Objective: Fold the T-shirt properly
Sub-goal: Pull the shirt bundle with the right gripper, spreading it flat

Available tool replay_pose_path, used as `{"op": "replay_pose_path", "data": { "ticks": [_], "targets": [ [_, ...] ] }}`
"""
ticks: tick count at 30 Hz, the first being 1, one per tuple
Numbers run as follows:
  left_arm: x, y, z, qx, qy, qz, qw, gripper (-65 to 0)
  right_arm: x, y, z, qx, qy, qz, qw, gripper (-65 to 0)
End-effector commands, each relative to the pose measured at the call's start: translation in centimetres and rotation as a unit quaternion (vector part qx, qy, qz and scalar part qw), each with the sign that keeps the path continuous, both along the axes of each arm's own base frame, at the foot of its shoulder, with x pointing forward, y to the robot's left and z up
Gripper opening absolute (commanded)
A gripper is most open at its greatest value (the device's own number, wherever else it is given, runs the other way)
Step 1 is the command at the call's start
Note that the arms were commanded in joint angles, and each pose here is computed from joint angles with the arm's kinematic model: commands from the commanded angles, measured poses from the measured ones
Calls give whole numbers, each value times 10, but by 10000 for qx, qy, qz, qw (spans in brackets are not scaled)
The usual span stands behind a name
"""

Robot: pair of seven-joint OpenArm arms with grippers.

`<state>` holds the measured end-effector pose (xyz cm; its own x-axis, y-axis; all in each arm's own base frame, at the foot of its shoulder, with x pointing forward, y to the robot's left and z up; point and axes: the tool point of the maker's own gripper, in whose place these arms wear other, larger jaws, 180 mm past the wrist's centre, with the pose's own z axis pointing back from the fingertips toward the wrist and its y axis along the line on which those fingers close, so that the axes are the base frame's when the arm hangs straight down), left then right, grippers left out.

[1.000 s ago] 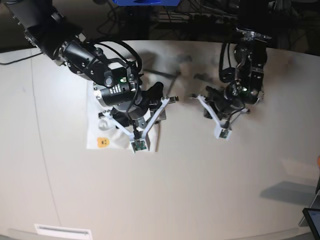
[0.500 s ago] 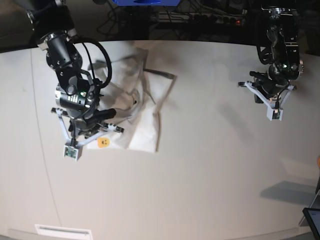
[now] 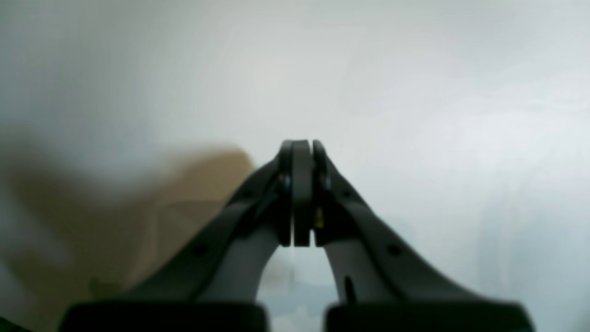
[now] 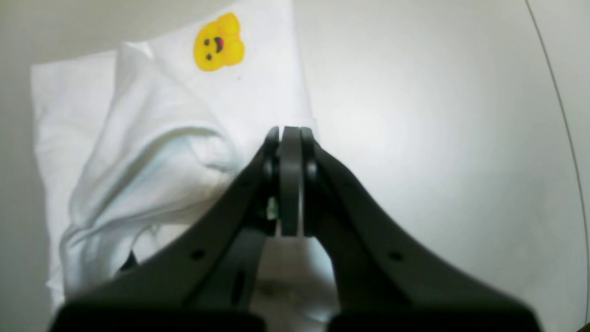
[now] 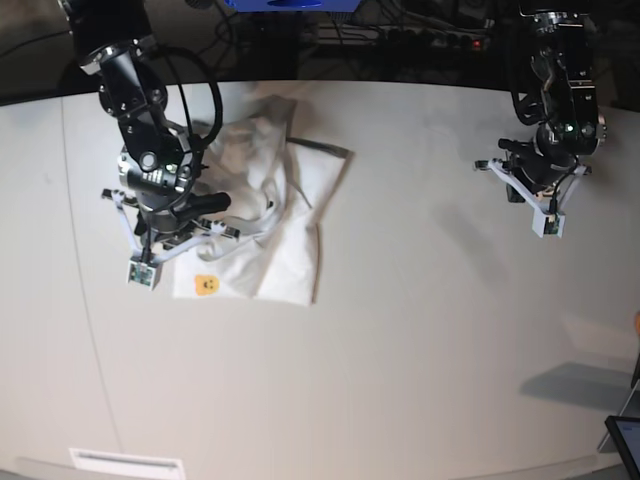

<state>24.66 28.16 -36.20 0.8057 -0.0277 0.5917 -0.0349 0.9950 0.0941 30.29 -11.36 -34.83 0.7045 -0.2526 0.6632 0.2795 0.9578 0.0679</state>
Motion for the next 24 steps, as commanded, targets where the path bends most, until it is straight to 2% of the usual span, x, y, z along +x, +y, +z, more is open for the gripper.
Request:
{"op": "replay_pose_path", "data": {
  "ticks": [1, 10, 24],
  "targets": [
    [7, 3, 11, 100, -188, -38, 9998, -648, 10, -3, 11, -68, -259, -31, 9996, -647],
    [7, 3, 10, 98, -184, -52, 9998, -648, 12, 21, 13, 263, -280, -26, 9993, -647],
    [6, 2, 10, 91, -178, -53, 9998, -648, 16, 34, 13, 434, -265, -43, 9987, -647]
  ]
}}
